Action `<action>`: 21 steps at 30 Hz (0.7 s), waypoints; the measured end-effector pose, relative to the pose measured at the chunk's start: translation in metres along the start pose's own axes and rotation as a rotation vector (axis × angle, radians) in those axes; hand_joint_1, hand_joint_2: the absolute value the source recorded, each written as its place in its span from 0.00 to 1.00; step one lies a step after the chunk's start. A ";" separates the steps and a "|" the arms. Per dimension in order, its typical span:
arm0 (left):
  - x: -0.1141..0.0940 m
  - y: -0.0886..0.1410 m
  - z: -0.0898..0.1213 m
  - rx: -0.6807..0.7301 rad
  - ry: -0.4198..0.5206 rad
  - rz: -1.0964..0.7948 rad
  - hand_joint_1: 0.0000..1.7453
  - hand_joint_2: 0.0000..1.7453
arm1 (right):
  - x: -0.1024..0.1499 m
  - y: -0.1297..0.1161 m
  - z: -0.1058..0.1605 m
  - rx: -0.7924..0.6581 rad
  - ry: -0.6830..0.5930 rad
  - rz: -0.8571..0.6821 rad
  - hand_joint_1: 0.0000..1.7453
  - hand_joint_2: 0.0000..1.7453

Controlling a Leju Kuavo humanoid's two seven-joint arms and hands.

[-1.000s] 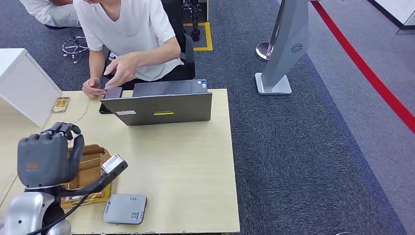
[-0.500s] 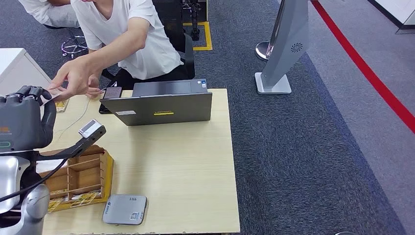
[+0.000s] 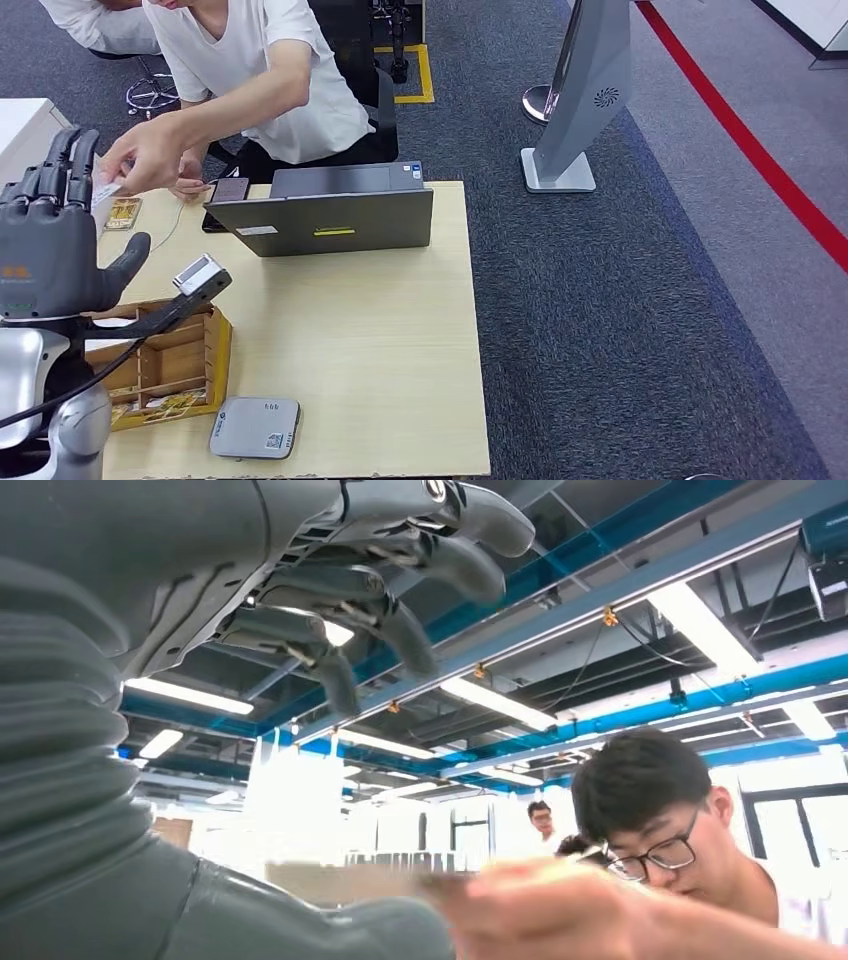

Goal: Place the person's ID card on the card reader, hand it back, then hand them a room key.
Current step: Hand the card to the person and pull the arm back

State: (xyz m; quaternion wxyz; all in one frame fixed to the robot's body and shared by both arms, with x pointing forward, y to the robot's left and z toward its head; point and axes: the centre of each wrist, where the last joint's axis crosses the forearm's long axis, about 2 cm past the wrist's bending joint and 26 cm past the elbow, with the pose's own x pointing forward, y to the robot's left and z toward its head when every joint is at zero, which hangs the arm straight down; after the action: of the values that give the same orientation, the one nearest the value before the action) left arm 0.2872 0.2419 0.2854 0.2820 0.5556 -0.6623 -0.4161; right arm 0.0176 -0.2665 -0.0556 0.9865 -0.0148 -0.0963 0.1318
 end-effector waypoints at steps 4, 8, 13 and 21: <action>0.010 0.006 0.019 -0.099 -0.028 0.028 0.00 1.00 | 0.000 -0.001 0.002 -0.016 0.004 -0.033 0.00 1.00; 0.021 0.000 0.052 -0.226 -0.106 0.029 0.00 1.00 | 0.001 -0.002 0.003 -0.027 0.008 -0.048 0.00 1.00; 0.025 -0.015 0.098 -0.368 -0.176 0.017 0.00 1.00 | 0.001 -0.006 0.002 -0.043 0.007 -0.051 0.00 1.00; 0.025 -0.028 0.151 -0.555 -0.154 0.045 0.00 1.00 | 0.002 -0.012 0.002 -0.056 -0.001 -0.070 0.00 1.00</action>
State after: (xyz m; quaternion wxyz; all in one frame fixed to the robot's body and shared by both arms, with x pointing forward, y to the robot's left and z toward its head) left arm 0.1692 0.2525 0.1838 0.3814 0.4089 -0.5547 -0.6162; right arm 0.0223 -0.2775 -0.0527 0.9896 -0.0391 -0.1011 0.0945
